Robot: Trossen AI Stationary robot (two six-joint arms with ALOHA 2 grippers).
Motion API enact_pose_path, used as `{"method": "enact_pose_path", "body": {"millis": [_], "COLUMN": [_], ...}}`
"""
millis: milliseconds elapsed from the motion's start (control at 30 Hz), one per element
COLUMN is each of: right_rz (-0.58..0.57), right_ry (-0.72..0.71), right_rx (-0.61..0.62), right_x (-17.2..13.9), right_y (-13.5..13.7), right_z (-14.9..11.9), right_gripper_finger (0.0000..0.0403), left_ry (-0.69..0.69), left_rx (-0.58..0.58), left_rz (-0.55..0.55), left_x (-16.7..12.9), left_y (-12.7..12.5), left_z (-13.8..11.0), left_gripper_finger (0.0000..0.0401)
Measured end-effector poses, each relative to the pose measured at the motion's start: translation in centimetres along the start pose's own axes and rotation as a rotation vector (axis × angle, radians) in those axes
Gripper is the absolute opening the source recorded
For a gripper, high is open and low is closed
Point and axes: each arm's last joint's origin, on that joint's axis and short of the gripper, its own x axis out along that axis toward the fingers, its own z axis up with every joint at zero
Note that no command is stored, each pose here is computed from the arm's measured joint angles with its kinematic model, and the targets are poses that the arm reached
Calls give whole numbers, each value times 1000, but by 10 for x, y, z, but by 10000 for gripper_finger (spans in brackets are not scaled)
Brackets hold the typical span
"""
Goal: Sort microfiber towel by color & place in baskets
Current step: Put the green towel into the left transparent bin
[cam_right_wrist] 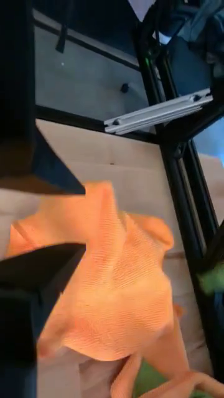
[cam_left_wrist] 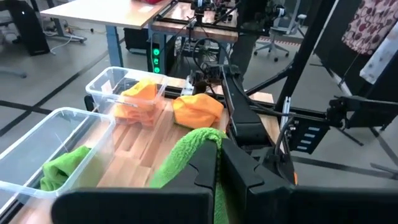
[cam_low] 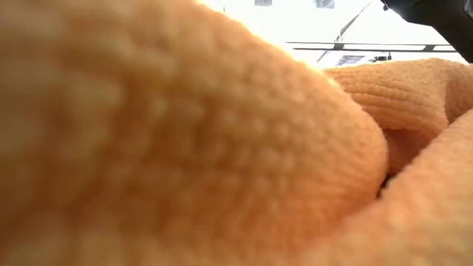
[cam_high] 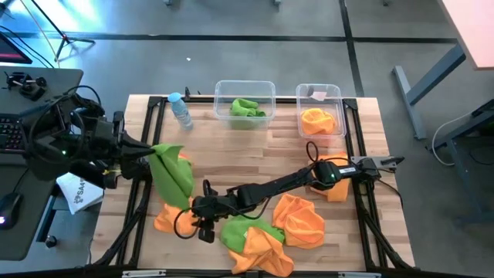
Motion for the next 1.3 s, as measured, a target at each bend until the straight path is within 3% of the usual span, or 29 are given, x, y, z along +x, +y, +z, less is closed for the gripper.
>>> {"method": "enact_pose_path", "body": {"millis": [133, 267, 367, 467, 600, 767, 900, 1067, 1300], "right_rz": [10, -24, -136, -261, -306, -420, -442, -431, -344], "right_ry": [113, 203, 245, 288, 432, 558, 618, 556, 276], "right_rx": [141, 101, 3, -110, -210, -260, -283, -243, -67], "right_x": [-3, -25, -47, -60, -67, -71, -79, -112, -206], "right_y": [-2, -3, 1, 12, 21, 14, 9, -3, -30], "right_z": [-7, -1, 3, -5, -24, -44, -56, -81, -119], "right_gripper_finger": [198, 204, 168, 102, 13, 23, 4, 2, 1], "left_ry": [-1, -4, -19, -9, 21, 71, 104, 115, 91], "left_rx": [-22, -16, -9, -8, 3, 8, 5, -2, 7], "left_rz": [2, 12, 46, 74, 125, 169, 208, 259, 356], "left_x": [0, 2, 5, 11, 25, 42, 56, 67, 84], "left_y": [0, -3, -6, -9, -17, -25, -27, -26, -17], "left_z": [0, -1, -1, -1, -2, -4, -5, -4, 4], "left_gripper_finger": [0, 0, 0, 0, 0, 0, 0, 0, 0]}}
